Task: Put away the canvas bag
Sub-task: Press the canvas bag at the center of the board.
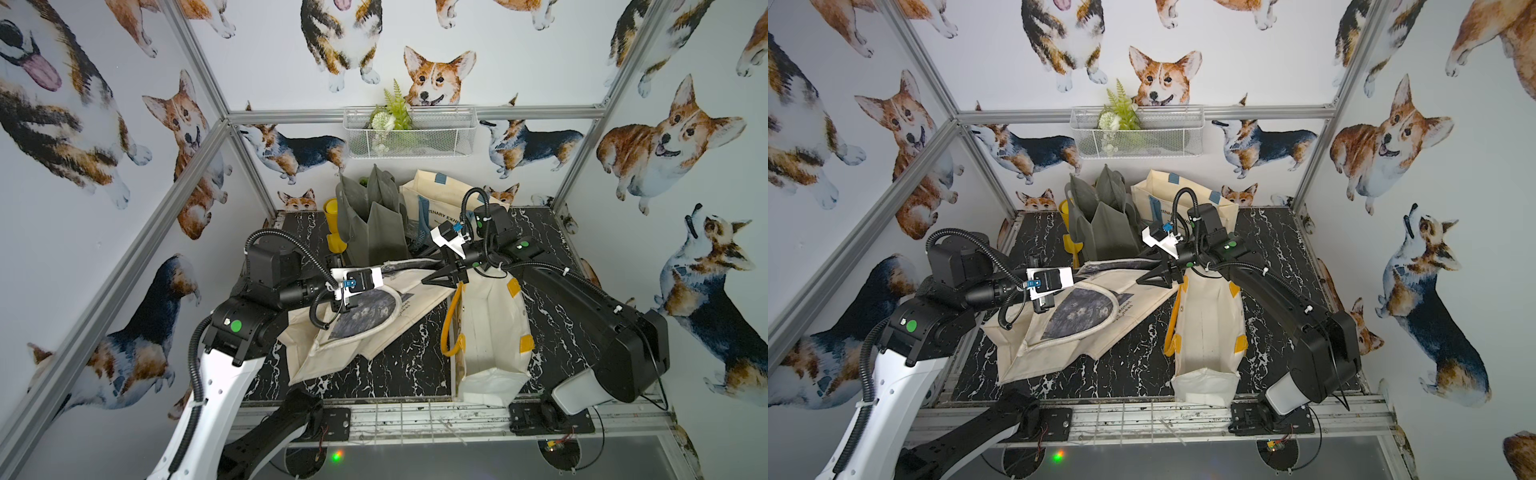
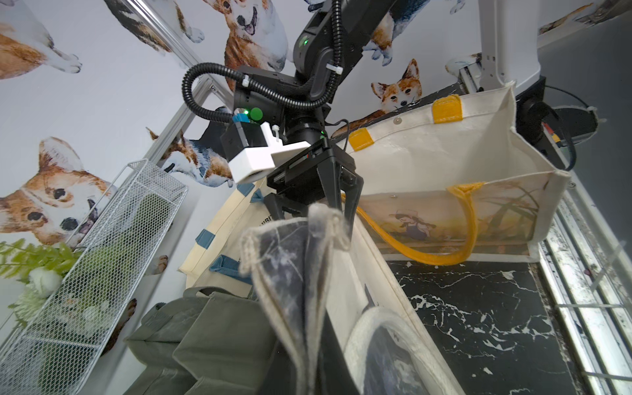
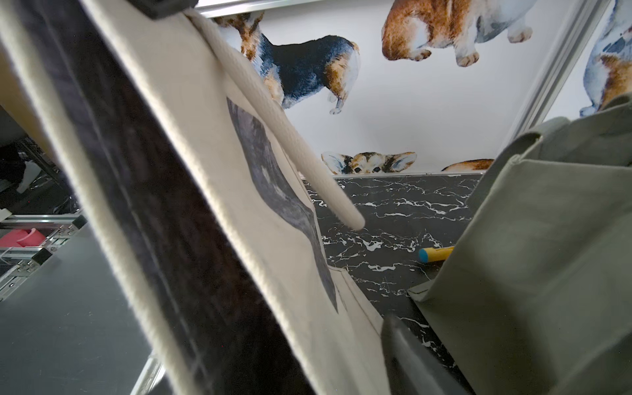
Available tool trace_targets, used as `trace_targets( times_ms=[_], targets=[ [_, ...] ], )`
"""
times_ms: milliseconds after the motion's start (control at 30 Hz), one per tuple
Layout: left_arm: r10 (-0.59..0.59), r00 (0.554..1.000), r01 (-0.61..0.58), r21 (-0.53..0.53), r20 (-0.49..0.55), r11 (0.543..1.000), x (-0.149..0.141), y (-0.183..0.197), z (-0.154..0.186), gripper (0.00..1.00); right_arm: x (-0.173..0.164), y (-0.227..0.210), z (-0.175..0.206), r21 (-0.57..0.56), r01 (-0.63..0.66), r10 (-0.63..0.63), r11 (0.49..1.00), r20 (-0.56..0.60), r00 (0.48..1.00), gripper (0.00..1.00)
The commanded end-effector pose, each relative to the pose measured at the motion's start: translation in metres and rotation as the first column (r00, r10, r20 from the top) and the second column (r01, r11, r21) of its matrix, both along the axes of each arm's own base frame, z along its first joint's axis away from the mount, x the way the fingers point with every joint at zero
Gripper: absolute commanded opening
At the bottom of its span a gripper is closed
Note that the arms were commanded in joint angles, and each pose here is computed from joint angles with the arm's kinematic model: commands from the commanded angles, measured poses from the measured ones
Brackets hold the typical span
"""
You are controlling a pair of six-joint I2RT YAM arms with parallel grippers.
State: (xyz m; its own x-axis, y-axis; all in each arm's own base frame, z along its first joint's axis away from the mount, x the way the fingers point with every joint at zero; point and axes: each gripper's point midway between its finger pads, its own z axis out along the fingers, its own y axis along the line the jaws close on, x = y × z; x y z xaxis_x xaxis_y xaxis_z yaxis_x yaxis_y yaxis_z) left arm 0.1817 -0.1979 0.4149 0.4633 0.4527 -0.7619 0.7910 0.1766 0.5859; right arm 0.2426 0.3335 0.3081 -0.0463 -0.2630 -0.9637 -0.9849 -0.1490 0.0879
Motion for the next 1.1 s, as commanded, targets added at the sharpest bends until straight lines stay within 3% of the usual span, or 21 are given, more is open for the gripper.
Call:
trace_targets(
  times_ms=[0, 100, 200, 300, 400, 600, 667, 700, 733, 833, 900, 1067],
  targets=[
    [0.017, 0.990, -0.006, -0.083, 0.139, 0.997, 0.010, 0.000, 0.030, 0.00, 0.003, -0.002, -0.006, 0.001, 0.002, -0.002, 1.000, -0.017, 1.000, 0.47],
    [0.044, 0.986, -0.027, -0.106, 0.158, 0.994, 0.016, 0.005, 0.035, 0.00, 0.008, -0.001, -0.011, -0.007, 0.012, -0.012, 1.000, -0.019, 1.000, 0.40],
    [0.087, 0.982, -0.062, -0.146, 0.169, 0.987, 0.024, 0.019, 0.045, 0.00, 0.014, 0.003, -0.010, -0.010, 0.016, -0.016, 1.000, -0.024, 1.000, 0.24],
    [0.137, 0.974, -0.095, -0.220, 0.182, 0.971, 0.034, 0.036, 0.058, 0.00, 0.018, 0.008, -0.005, 0.004, 0.020, -0.020, 1.000, -0.024, 1.000, 0.17],
    [0.173, 0.969, -0.125, -0.250, 0.178, 0.960, 0.041, 0.047, 0.064, 0.00, 0.018, 0.013, -0.002, 0.015, 0.008, -0.007, 1.000, -0.033, 0.999, 0.00],
    [0.324, 0.941, -0.285, -0.288, 0.100, 0.914, 0.075, 0.066, 0.066, 0.00, 0.007, 0.016, 0.022, 0.054, -0.008, 0.012, 0.999, -0.074, 0.997, 0.00],
    [0.371, 0.926, -0.331, -0.322, 0.070, 0.887, 0.088, 0.071, 0.068, 0.11, 0.002, 0.015, 0.030, 0.059, -0.005, 0.010, 0.998, -0.091, 0.996, 0.00],
    [0.405, 0.914, -0.366, -0.350, 0.041, 0.862, 0.096, 0.076, 0.070, 0.23, 0.001, 0.014, 0.033, 0.059, 0.007, 0.000, 0.998, -0.109, 0.994, 0.00],
    [0.441, 0.898, -0.403, -0.381, 0.012, 0.832, 0.104, 0.081, 0.073, 0.34, -0.001, 0.013, 0.037, 0.057, 0.026, -0.018, 0.998, -0.138, 0.990, 0.00],
    [0.523, 0.847, -0.504, -0.458, -0.095, 0.732, 0.120, 0.097, 0.083, 0.54, 0.004, 0.010, 0.044, 0.037, 0.121, -0.109, 0.992, -0.242, 0.964, 0.00],
    [0.556, 0.812, -0.565, -0.476, -0.177, 0.674, 0.131, 0.105, 0.086, 0.58, 0.010, 0.006, 0.047, -0.002, 0.217, -0.205, 0.976, -0.332, 0.921, 0.00],
    [0.610, 0.757, -0.635, -0.480, -0.234, 0.605, 0.145, 0.118, 0.083, 0.76, 0.012, -0.002, 0.056, -0.051, 0.318, -0.302, 0.947, -0.484, 0.821, 0.00]
  ],
)
